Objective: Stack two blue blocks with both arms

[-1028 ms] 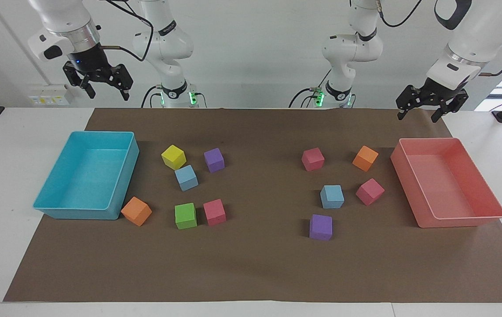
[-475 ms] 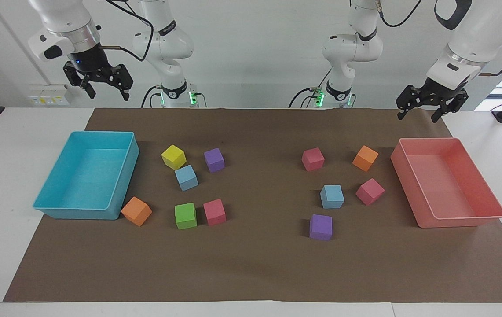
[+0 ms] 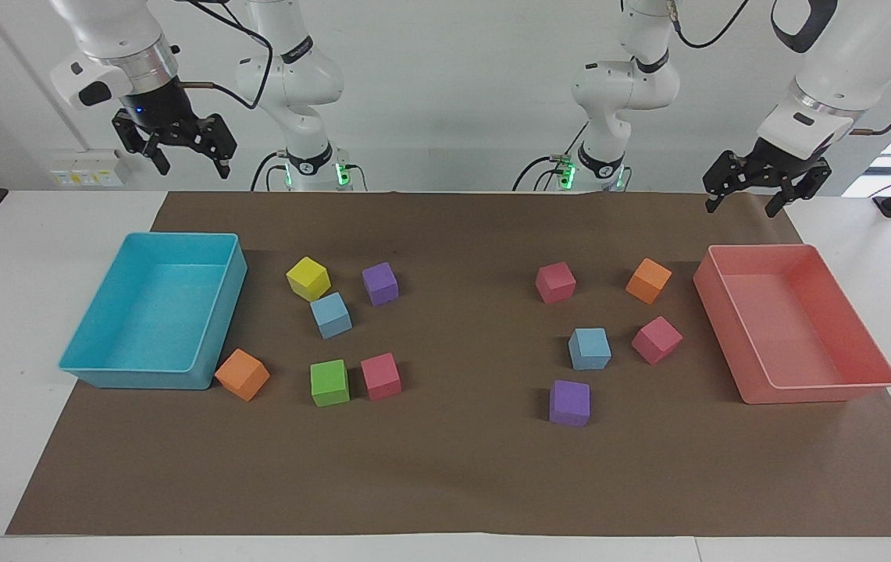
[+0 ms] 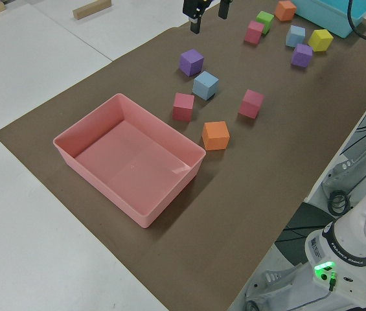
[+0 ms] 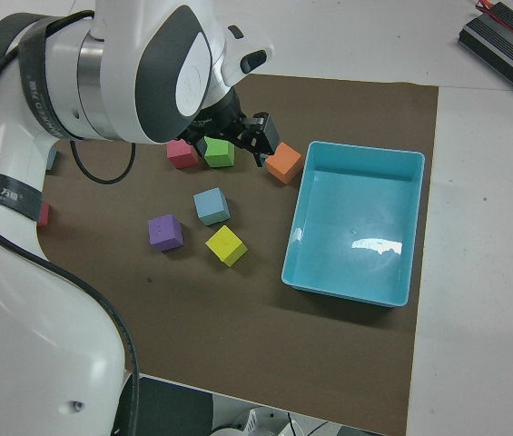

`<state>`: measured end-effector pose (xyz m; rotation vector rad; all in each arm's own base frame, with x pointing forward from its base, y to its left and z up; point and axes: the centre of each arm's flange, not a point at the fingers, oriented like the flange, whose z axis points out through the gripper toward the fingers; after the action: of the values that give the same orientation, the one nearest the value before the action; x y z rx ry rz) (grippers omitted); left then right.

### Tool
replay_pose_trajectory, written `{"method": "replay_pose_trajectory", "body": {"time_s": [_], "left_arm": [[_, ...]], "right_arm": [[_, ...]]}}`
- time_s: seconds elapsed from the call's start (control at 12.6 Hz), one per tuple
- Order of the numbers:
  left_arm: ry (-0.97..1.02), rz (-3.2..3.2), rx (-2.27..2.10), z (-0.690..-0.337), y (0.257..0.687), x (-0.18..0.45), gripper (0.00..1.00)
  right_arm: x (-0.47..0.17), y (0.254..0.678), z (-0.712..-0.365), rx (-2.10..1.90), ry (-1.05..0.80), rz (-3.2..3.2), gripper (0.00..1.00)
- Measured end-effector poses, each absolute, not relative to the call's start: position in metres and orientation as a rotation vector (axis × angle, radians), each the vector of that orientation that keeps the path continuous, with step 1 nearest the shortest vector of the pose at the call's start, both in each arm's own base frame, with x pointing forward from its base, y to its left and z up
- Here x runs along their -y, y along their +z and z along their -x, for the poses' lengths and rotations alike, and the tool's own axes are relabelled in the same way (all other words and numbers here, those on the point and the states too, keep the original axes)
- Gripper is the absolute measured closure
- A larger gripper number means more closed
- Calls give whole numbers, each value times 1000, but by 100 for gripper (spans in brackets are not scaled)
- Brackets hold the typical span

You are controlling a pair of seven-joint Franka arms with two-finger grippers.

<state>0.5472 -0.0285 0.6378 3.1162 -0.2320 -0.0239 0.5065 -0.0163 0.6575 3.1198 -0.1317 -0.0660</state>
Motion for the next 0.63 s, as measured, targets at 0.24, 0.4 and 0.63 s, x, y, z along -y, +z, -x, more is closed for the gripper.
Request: {"method": "replay_pose_trajectory", "body": {"time_s": [0.24,0.4,0.63], "left_arm": [[-24,-3116,232,-547,638,28,0],[-24,-3116,232,-547,638,28,0],[-24,-3116,232,-547,638,28,0]], "right_arm": [[16,657,-501,135,-69,-3120,0],[10,661,-496,118,-76,-3119,0],[-9,664,-492,72,-73,-3157,0]]}}
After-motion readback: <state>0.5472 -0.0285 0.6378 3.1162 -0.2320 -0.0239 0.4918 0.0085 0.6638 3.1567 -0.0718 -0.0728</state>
